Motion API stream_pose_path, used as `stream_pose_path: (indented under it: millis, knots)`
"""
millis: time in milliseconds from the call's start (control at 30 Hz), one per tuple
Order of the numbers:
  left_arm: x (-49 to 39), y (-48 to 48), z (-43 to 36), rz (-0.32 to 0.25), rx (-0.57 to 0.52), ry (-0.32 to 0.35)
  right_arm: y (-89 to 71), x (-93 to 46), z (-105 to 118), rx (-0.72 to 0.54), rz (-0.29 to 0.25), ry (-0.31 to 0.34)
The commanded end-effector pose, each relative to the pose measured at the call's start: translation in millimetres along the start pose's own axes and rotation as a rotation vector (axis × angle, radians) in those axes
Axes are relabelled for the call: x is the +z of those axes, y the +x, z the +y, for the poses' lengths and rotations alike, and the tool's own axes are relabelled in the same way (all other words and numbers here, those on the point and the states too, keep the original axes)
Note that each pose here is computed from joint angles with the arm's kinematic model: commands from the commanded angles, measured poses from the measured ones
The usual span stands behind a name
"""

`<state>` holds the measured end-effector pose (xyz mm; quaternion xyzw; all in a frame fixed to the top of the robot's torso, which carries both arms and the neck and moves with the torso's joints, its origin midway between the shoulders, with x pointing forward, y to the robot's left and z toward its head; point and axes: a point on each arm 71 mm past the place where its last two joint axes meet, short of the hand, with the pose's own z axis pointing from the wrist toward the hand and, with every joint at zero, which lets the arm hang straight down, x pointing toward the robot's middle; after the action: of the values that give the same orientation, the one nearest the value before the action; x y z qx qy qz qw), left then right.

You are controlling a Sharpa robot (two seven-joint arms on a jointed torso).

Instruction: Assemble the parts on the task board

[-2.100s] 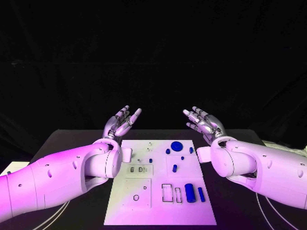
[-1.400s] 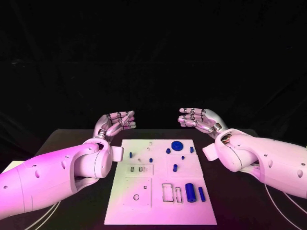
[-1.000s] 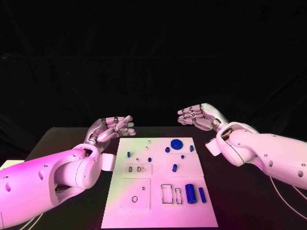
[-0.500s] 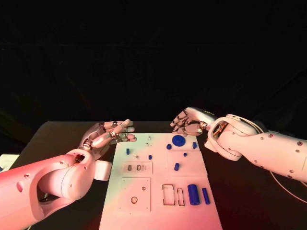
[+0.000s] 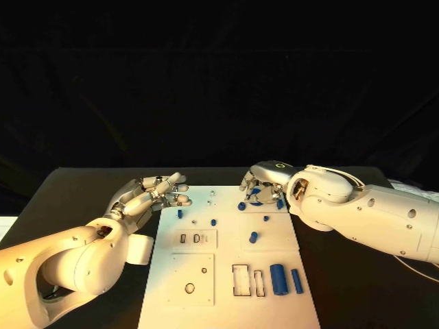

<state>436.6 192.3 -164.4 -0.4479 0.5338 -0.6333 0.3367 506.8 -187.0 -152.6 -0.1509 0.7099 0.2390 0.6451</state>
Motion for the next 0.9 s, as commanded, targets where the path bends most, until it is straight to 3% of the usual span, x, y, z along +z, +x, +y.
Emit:
stream_pose_path:
  millis: [33, 900]
  knots:
    - [0.5, 3.4, -1.0, 0.023, -0.018, -0.002, 3.2, 0.8, 2.4, -0.089, 0.056, 0.005]
    - [-1.7, 1.8, -1.4, 0.022, -0.017, -0.012, 10.7, 9.0, 4.9, -0.147, 0.117, 0.015]
